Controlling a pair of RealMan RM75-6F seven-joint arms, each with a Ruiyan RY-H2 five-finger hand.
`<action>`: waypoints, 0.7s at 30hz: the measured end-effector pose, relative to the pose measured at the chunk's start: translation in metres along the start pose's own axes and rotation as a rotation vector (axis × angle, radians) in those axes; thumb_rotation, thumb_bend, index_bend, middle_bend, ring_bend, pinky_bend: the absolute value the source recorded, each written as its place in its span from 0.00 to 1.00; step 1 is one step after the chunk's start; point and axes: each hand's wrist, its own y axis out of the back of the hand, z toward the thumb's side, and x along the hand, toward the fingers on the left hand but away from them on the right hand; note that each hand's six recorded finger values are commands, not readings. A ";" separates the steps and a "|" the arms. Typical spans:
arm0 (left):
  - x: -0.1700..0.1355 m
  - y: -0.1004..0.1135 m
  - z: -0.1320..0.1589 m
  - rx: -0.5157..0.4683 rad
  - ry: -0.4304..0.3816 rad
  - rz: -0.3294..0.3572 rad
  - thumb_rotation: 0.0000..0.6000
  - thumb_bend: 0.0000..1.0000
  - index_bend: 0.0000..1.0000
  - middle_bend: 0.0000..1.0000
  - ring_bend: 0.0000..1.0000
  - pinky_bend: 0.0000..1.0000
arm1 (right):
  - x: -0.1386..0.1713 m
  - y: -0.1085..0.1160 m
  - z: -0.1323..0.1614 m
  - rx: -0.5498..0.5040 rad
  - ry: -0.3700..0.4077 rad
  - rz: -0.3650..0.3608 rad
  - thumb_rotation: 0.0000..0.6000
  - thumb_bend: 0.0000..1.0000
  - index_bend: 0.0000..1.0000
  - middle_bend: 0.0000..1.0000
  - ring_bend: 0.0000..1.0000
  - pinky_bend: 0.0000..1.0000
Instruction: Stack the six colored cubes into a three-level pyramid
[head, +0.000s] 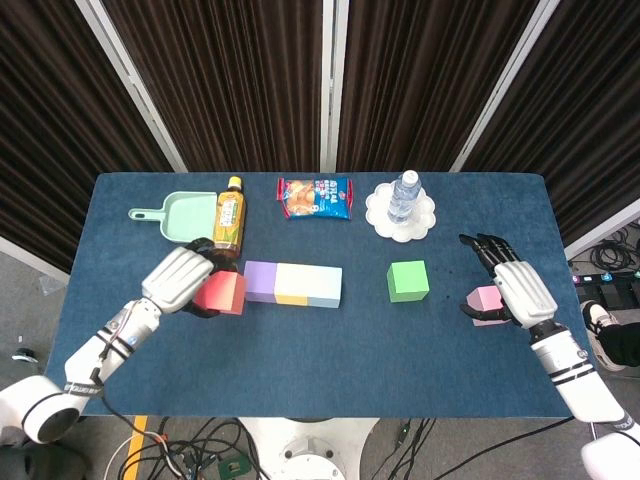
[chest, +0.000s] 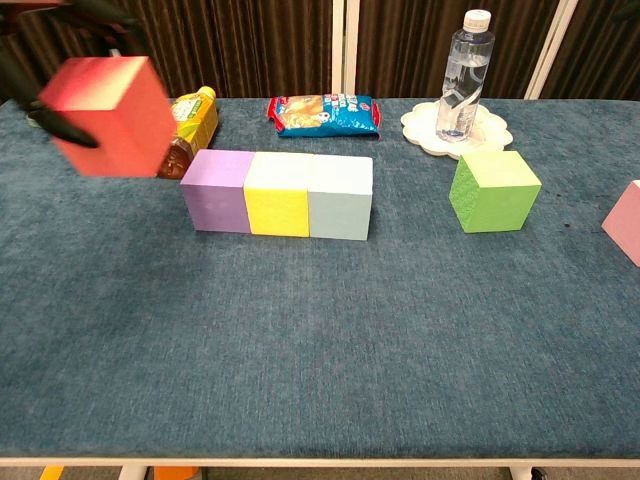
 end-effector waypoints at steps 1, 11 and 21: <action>0.009 0.003 0.005 0.006 -0.018 -0.011 1.00 0.11 0.40 0.48 0.41 0.18 | 0.000 0.000 0.000 0.001 -0.001 0.000 1.00 0.10 0.00 0.11 0.00 0.00; 0.067 0.013 0.017 0.025 -0.035 -0.058 1.00 0.11 0.38 0.48 0.41 0.18 | 0.003 0.000 -0.001 0.005 -0.015 -0.001 1.00 0.10 0.00 0.11 0.00 0.00; 0.095 0.003 0.010 -0.036 0.064 -0.099 1.00 0.11 0.37 0.47 0.41 0.18 | 0.003 0.000 -0.002 0.005 -0.019 0.000 1.00 0.10 0.00 0.11 0.00 0.00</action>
